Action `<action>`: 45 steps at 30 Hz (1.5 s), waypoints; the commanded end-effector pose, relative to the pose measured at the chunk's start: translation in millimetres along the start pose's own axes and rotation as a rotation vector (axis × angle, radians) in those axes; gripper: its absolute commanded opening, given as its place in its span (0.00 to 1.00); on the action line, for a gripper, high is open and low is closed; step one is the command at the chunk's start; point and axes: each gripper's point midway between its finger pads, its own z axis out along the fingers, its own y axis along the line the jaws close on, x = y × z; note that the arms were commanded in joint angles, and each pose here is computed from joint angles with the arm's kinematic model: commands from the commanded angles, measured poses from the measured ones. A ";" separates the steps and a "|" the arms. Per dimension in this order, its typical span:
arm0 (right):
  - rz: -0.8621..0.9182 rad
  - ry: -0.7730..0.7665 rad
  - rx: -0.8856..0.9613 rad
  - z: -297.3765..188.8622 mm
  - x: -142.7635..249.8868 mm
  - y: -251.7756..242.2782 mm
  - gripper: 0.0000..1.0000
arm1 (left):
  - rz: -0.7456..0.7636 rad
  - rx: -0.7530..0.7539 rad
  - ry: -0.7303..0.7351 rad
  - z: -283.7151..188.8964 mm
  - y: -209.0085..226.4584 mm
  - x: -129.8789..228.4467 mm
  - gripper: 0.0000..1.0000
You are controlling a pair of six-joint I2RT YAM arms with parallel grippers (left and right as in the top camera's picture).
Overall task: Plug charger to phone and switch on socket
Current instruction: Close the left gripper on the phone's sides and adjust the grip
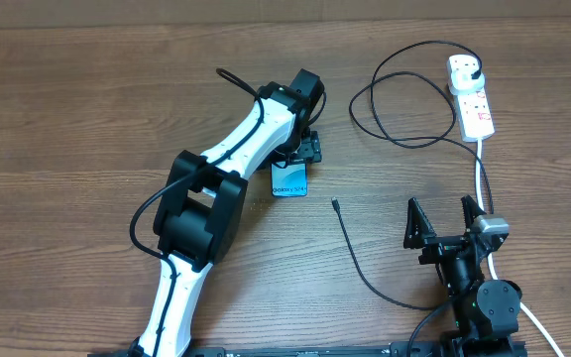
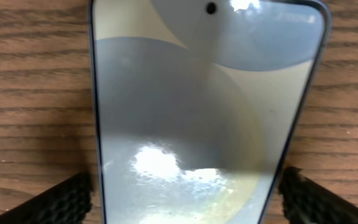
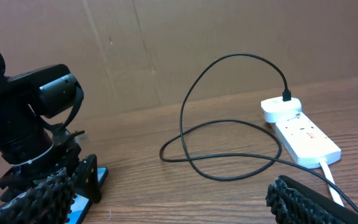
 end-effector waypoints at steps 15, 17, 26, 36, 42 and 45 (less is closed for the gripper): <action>-0.001 -0.005 -0.012 0.0 1.5 2.1 1.00 | -0.020 -0.039 0.051 17.0 11.0 12.4 0.83; -0.001 -0.005 -0.012 0.0 1.5 2.1 1.00 | -0.023 -0.038 0.051 16.8 10.9 12.2 0.83; -0.001 -0.005 -0.012 0.0 1.5 2.1 1.00 | -0.028 -0.038 0.050 16.8 11.0 12.0 0.77; -0.001 -0.005 -0.012 0.0 1.5 2.1 1.00 | -0.028 -0.036 0.049 15.9 10.3 11.4 0.75; -0.001 -0.004 -0.012 0.0 1.5 2.1 1.00 | -0.028 -0.033 0.045 11.1 9.0 9.1 0.75; -0.001 -0.004 -0.012 0.0 1.5 2.1 1.00 | -0.028 -0.029 0.047 9.9 8.3 9.4 0.75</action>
